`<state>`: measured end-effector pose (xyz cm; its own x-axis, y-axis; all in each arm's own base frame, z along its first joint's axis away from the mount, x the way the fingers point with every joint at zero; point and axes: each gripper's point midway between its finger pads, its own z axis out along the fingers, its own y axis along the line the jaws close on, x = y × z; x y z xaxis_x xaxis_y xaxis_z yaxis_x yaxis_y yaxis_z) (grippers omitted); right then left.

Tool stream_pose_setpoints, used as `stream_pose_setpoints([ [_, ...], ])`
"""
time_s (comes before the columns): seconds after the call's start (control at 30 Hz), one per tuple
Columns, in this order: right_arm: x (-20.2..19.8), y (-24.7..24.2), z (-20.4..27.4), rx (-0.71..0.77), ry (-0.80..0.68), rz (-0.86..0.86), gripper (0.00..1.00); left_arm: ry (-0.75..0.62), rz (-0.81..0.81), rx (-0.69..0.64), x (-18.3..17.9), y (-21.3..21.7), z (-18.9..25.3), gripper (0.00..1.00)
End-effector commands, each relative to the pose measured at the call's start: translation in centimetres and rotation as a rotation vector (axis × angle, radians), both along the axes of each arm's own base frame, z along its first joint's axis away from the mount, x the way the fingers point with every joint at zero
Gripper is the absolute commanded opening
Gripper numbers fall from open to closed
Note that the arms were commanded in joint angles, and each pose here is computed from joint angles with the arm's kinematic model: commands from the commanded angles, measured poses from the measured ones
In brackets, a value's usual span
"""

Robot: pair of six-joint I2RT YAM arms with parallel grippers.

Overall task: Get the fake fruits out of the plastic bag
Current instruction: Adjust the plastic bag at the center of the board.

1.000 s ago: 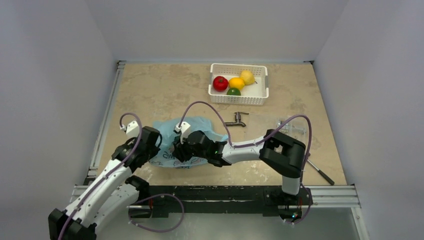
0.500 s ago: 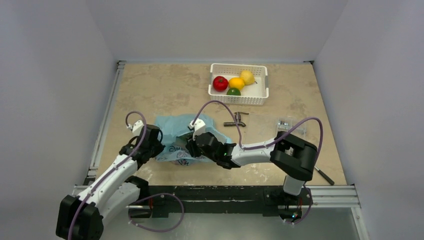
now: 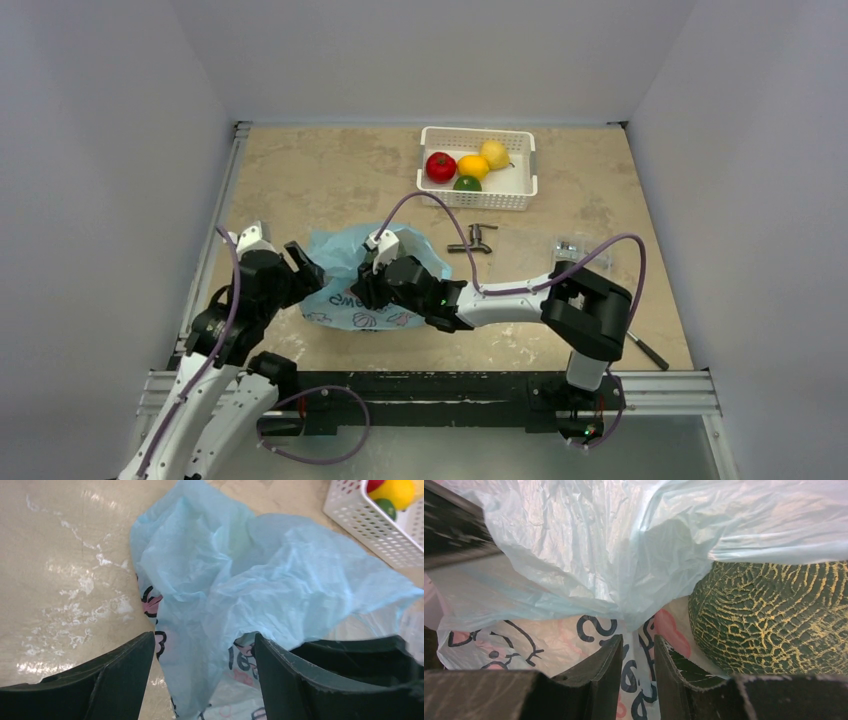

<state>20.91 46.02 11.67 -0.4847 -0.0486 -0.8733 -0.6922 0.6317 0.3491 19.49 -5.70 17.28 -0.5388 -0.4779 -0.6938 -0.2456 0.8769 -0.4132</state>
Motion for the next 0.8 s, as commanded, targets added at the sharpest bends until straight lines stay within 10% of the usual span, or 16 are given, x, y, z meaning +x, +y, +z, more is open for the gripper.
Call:
stream_pose_setpoints([
  [0.0, -0.2, 0.6, 0.7, 0.058, 0.014, 0.007, 0.29, -0.074, -0.261, 0.087, 0.1, -2.0, 3.4, 0.73],
  [0.57, -0.9, -0.1, -0.7, 0.090, 0.072, 0.005, 0.28, 0.120, -0.617, 0.525, 5.8, -4.6, -1.6, 0.73],
  [0.77, 0.3, -1.5, -3.1, 0.046, 0.102, -0.110, 0.23, 0.209, -0.474, 0.721, 7.6, -1.0, -2.1, 0.11],
])
